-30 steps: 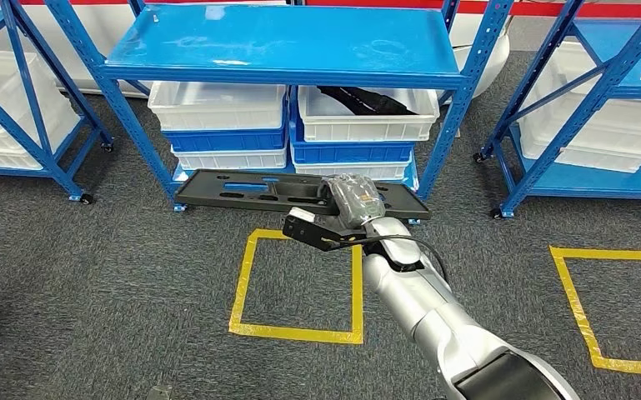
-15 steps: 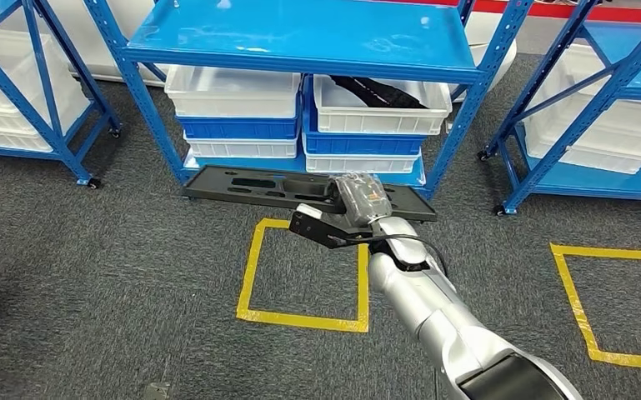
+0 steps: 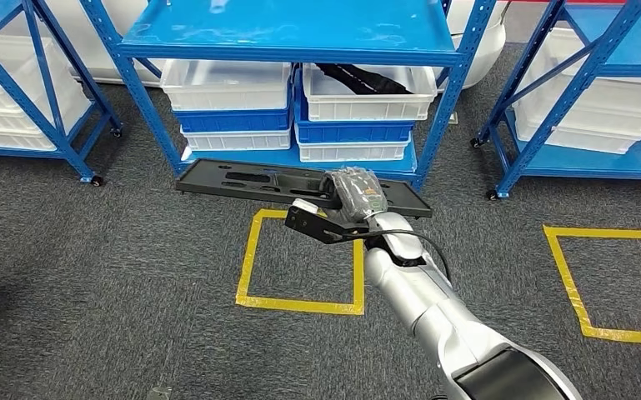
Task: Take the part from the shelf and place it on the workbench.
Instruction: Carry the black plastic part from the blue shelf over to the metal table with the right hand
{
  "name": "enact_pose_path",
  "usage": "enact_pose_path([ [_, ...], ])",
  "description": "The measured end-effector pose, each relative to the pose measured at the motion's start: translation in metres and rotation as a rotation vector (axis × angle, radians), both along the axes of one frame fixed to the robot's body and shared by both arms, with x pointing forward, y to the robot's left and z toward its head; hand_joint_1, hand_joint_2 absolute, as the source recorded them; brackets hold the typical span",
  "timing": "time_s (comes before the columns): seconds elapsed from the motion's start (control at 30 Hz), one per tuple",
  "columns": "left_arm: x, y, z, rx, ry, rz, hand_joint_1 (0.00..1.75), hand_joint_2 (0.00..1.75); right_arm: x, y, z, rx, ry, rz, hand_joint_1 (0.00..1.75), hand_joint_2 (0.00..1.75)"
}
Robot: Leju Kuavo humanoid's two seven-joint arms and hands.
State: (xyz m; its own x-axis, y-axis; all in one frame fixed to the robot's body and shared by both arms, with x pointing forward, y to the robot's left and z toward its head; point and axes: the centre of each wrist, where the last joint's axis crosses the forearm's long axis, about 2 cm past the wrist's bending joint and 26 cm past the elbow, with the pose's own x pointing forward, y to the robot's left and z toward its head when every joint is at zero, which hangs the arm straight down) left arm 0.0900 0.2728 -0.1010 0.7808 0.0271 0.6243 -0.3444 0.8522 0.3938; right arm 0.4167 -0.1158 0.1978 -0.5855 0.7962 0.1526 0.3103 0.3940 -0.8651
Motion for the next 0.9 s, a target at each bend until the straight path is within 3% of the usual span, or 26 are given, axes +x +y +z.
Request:
enact_pose_path([
  [0.9,0.004,-0.004,0.001,-0.002,0.001,-0.018,0.00,1.75,0.002,-0.011,-0.004,0.002,-0.005,-0.038,1.66,1.75],
])
